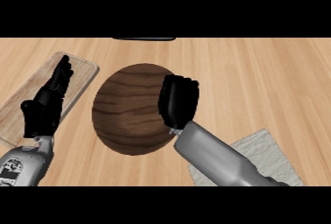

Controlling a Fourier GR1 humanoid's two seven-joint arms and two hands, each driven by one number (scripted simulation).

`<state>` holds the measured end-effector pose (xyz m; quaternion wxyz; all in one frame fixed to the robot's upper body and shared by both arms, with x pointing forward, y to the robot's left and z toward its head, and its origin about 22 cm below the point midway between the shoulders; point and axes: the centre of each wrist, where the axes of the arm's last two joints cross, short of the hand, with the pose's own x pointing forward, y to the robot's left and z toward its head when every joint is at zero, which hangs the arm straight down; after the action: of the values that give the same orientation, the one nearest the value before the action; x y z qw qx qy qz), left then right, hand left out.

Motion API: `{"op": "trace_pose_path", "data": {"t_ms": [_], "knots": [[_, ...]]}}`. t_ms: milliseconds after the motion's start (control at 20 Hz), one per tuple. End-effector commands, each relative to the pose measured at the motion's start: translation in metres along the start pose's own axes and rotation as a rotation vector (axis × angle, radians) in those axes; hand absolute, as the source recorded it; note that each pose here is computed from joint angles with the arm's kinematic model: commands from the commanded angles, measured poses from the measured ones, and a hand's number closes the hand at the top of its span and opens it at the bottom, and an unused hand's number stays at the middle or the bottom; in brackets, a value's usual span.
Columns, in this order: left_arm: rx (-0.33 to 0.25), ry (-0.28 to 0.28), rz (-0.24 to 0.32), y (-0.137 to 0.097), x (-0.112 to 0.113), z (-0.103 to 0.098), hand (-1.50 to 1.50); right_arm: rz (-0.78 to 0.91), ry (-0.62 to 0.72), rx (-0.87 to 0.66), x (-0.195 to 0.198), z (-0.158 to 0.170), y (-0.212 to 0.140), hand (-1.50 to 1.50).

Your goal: Pick the cupcake from the placemat and place it in the bowl

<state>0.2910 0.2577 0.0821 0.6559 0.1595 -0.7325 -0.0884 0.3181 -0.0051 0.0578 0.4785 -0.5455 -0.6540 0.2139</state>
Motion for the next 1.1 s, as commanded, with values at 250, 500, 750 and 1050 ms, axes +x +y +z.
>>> {"op": "trace_pose_path", "data": {"t_ms": [250,500,750,1050], "knots": [[-0.006,-0.030,0.021,-0.019,0.013,-0.007,0.00,-0.190,0.318,0.117,-0.040,-0.009,0.027,-1.50],[-0.017,-0.024,0.009,-0.005,0.011,-0.010,0.00,-0.353,0.268,0.087,-0.035,-0.018,0.029,-1.50],[0.004,-0.008,-0.006,-0.014,0.007,-0.005,0.00,-0.472,0.229,0.011,-0.031,-0.015,0.027,-1.50],[0.040,0.010,-0.017,0.007,0.002,0.000,0.00,-0.600,0.285,0.029,-0.034,0.009,0.015,-1.50]]}}
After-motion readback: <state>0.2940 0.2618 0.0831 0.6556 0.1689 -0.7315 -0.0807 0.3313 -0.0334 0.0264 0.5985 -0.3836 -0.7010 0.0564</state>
